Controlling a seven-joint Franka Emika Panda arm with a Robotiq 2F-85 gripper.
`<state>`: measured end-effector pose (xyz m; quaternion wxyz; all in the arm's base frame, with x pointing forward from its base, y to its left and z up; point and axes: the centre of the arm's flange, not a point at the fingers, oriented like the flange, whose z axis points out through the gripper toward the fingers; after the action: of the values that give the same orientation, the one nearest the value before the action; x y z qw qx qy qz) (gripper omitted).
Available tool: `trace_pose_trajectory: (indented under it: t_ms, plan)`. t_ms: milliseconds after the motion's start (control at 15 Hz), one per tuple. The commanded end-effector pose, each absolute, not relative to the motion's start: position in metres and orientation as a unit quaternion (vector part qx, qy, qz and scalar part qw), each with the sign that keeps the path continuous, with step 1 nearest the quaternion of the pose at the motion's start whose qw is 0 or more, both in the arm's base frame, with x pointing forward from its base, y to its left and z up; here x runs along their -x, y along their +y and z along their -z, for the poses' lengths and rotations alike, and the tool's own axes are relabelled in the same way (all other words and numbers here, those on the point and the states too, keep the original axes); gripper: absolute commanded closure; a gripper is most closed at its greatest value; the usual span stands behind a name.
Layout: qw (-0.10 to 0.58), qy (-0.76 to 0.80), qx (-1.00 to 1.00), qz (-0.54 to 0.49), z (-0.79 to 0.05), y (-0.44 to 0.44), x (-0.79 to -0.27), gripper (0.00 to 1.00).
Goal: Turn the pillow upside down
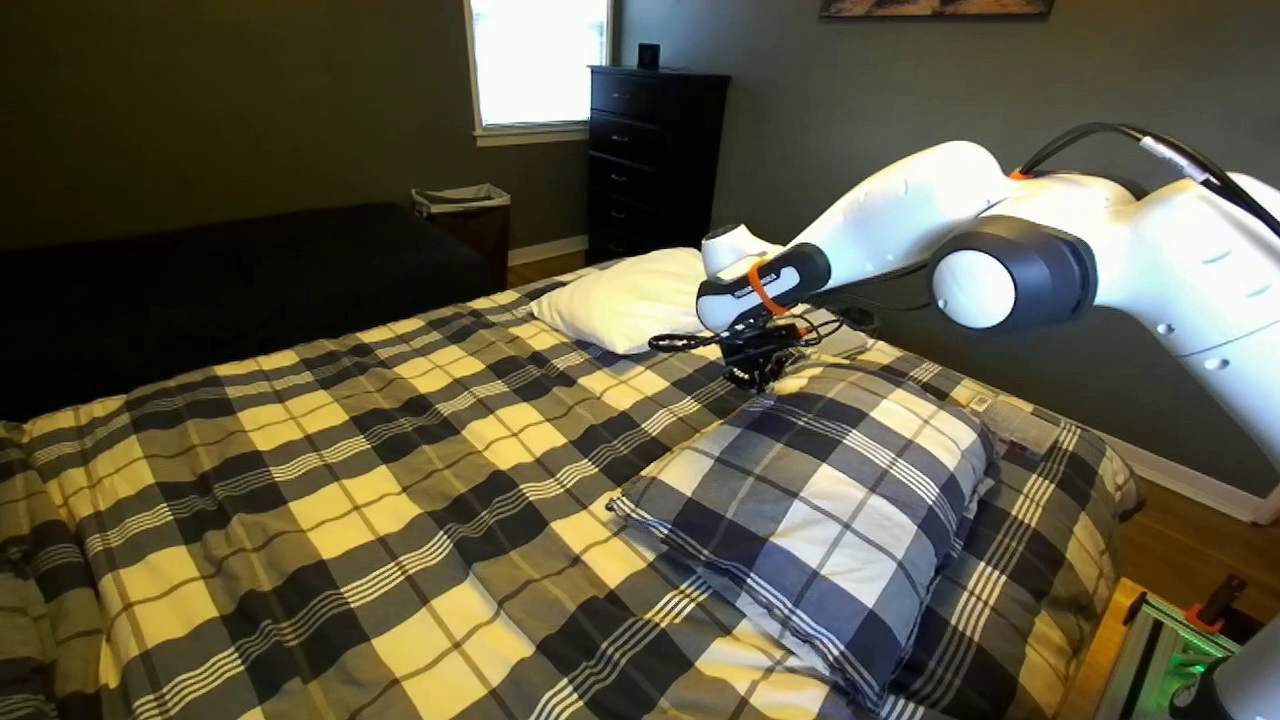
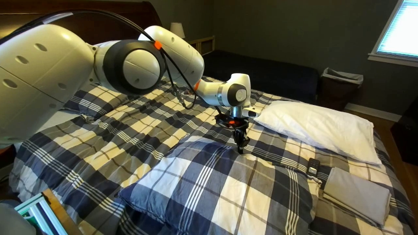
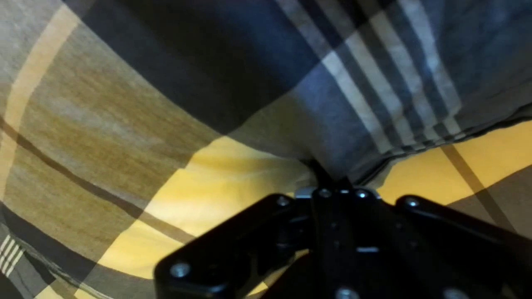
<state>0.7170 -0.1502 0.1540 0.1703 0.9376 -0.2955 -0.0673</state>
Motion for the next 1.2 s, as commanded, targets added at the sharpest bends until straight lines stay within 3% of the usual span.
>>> trace_pose_trajectory:
  t_ms: [0,1133]
  plan:
    - [0.142,-0.295,-0.944,0.032,-0.191,-0.154,-0.689,1.0]
    - [0.055,-0.327,-0.916,-0.224,-0.366,-0.146,-0.658,1.0]
